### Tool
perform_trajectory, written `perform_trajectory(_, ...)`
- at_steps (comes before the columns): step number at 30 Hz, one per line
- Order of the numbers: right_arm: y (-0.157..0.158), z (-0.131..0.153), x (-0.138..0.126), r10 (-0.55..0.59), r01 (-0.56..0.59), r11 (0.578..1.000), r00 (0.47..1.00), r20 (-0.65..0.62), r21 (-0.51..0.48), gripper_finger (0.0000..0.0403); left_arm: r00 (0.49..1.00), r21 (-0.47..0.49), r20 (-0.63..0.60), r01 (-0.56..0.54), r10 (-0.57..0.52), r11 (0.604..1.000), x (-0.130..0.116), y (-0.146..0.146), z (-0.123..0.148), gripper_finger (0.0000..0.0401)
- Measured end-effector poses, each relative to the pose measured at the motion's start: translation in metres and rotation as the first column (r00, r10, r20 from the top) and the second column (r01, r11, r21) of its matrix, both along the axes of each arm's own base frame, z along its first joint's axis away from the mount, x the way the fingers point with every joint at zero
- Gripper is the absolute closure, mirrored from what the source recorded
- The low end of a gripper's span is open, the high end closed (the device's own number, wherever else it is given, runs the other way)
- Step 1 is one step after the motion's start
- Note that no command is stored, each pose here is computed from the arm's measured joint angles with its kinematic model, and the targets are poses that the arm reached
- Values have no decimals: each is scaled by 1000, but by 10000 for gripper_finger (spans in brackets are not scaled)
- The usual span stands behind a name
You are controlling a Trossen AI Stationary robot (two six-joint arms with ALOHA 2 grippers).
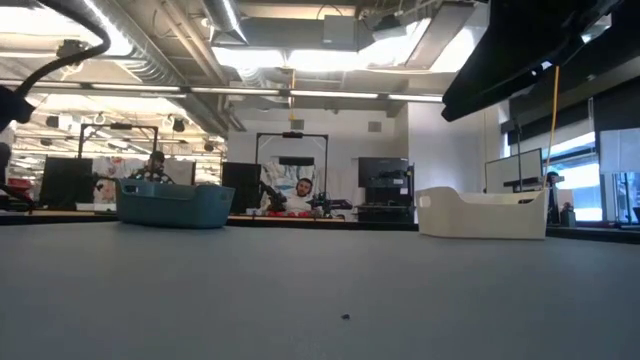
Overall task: Sort produce into baskets
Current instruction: Put the brown mushroom into the into the black bin
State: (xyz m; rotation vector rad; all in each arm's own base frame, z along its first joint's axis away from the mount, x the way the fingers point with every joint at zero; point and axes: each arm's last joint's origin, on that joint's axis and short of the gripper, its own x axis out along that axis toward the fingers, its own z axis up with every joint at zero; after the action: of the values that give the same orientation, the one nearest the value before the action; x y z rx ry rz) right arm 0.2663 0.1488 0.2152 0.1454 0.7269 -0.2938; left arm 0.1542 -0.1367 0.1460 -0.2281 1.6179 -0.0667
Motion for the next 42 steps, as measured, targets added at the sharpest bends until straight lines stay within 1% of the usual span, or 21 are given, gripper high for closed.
perform_trajectory(2,0,0,0,-3,3,1000,1000,2,-8,205,999,14,25,26,-27,1000,3,3,0,383)
perform_trajectory(4,-1,0,0,-7,7,1000,1000,6,-21,205,999,25,38,35,-36,999,6,7,0,395)
perform_trajectory(9,-2,1,0,2,-1,997,1000,11,-83,205,993,65,96,60,-67,996,20,18,2,398)
perform_trajectory(12,-2,1,0,22,-22,993,1000,4,-120,205,984,56,155,76,-84,996,34,24,13,397)
perform_trajectory(15,-4,1,1,17,-16,989,1000,6,-144,205,973,67,205,97,-109,993,48,33,24,399)
perform_trajectory(17,-6,1,2,16,-15,988,1000,2,-153,205,967,61,236,83,-95,995,57,39,31,396)
perform_trajectory(19,-11,1,4,3,-4,988,1000,-4,-153,205,975,41,214,46,-54,998,59,44,33,388)
perform_trajectory(22,-16,0,6,10,-14,992,1000,-30,-124,205,992,-9,128,-5,6,1000,54,46,33,370)
perform_trajectory(25,-21,-1,9,24,-29,996,998,-61,-80,205,998,-16,33,-59,59,998,46,44,32,338)
perform_trajectory(28,-28,-3,11,26,-32,998,995,-95,-60,205,997,0,-11,-75,75,997,39,38,32,299)
perform_trajectory(30,-31,-4,11,30,-37,998,993,-117,-59,205,996,8,-12,-90,90,996,37,34,32,275)
perform_trajectory(33,-32,-5,9,44,-55,996,988,-145,-75,205,992,28,-27,-119,119,993,31,29,28,250)
perform_trajectory(35,-31,-5,8,50,-63,995,987,-153,-80,205,990,48,-49,-128,130,991,24,27,21,241)
perform_trajectory(38,-31,-5,8,61,-75,993,986,-155,-87,205,980,103,-81,-173,182,979,13,29,9,238)
perform_trajectory(40,-31,-5,8,64,-78,993,986,-157,-84,205,974,117,-92,-195,206,974,10,31,4,240)
perform_trajectory(42,-31,-6,8,74,-86,994,984,-165,-73,205,975,107,-88,-196,205,975,9,32,0,246)
